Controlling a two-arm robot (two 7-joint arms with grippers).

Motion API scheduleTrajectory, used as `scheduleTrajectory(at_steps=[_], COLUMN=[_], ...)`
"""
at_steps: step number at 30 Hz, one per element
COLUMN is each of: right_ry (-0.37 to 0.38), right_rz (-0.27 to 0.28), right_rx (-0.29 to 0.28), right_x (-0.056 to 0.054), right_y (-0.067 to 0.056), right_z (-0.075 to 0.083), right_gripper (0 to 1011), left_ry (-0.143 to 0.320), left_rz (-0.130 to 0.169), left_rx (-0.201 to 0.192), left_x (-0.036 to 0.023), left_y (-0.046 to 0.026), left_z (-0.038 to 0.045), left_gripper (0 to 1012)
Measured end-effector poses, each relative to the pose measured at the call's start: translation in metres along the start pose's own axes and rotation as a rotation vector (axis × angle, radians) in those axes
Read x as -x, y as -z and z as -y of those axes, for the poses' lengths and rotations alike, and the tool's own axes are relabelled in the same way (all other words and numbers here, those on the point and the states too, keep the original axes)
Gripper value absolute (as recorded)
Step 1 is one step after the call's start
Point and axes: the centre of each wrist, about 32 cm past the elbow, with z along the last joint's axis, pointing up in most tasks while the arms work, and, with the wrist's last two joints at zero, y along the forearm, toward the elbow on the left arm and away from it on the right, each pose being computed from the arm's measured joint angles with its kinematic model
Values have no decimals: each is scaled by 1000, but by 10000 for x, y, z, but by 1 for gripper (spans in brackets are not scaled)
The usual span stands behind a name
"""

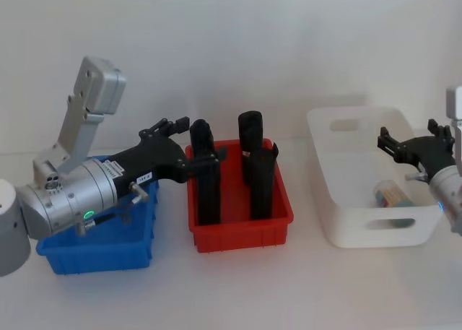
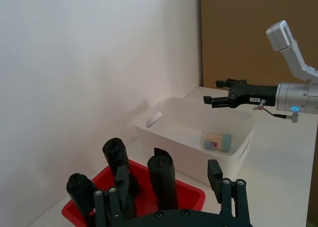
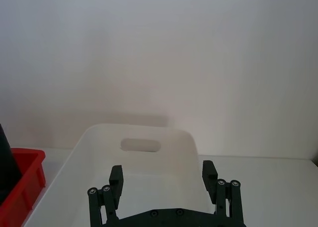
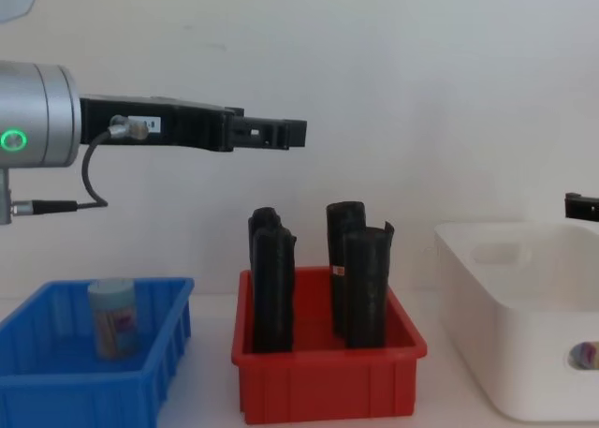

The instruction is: Pick the cotton swabs from the blue box and place them into the white box.

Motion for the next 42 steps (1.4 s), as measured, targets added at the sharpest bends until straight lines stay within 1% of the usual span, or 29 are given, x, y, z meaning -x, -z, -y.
scheduleTrajectory(at_steps=[1, 4, 7, 9, 10, 11, 13, 14, 16, 17, 20, 21, 22, 23, 26, 27, 29, 30, 32, 33, 36, 41, 42], right_ry=[-4, -22, -45, -55, -59, -69, -74, -83, -96, -101, -124, -128, -133, -138, -157, -166, -175, -185, -194, -203, -217, -251, -256], right_rz=[-1, -3, -7, -9, -9, -11, -12, -14, -16, -17, -23, -24, -25, -26, -31, -33, -36, -38, -41, -43, -47, -57, -59], right_rx=[-2, -9, -18, -22, -24, -27, -29, -32, -38, -39, -47, -50, -52, -54, -60, -64, -69, -73, -76, -80, -86, -98, -100], right_x=[6, 32, 65, 79, 86, 99, 106, 119, 139, 146, 178, 185, 192, 199, 226, 239, 253, 266, 280, 292, 312, 357, 364], right_y=[6, 33, 64, 74, 79, 92, 96, 108, 118, 125, 144, 145, 147, 149, 164, 166, 168, 170, 172, 173, 175, 172, 171], right_z=[17, 92, 189, 231, 251, 293, 313, 356, 414, 437, 540, 561, 582, 604, 693, 732, 776, 819, 864, 903, 972, 1130, 1152], right_gripper=[1002, 1002, 1002, 1002, 1002, 1002, 1002, 1002, 1002, 1002, 1002, 1002, 1002, 1002, 1002, 1002, 1002, 1002, 1002, 1002, 1002, 1002, 1002], left_ry=[-15, -34, -71, -85, -100, -107, -120, -135, -149, -164, -183, -197, -204, -217, -239, -251, -265, -278, -291, -304, -323, -372, -372], left_rz=[6, 13, 27, 32, 37, 39, 44, 50, 55, 60, 66, 71, 73, 77, 84, 88, 93, 97, 100, 104, 109, 121, 121], left_rx=[1, 0, 0, 1, 1, 2, 2, 4, 6, 7, 8, 11, 13, 15, 19, 22, 26, 28, 31, 35, 41, 57, 57], left_x=[26, 68, 147, 180, 212, 229, 259, 290, 322, 356, 405, 438, 456, 490, 541, 575, 611, 648, 681, 717, 771, 908, 908], left_y=[23, 66, 142, 170, 201, 216, 243, 270, 297, 327, 369, 395, 408, 438, 477, 503, 528, 556, 581, 608, 643, 734, 734], left_z=[10, 24, 50, 61, 70, 74, 82, 91, 99, 107, 118, 125, 129, 136, 145, 151, 158, 163, 167, 172, 179, 193, 193], left_gripper=[1004, 1004, 1004, 1004, 1004, 1004, 1004, 1004, 1004, 1004, 1004, 1004, 1004, 1004, 1004, 1004, 1004, 1004, 1004, 1004, 1004, 1004, 1004])
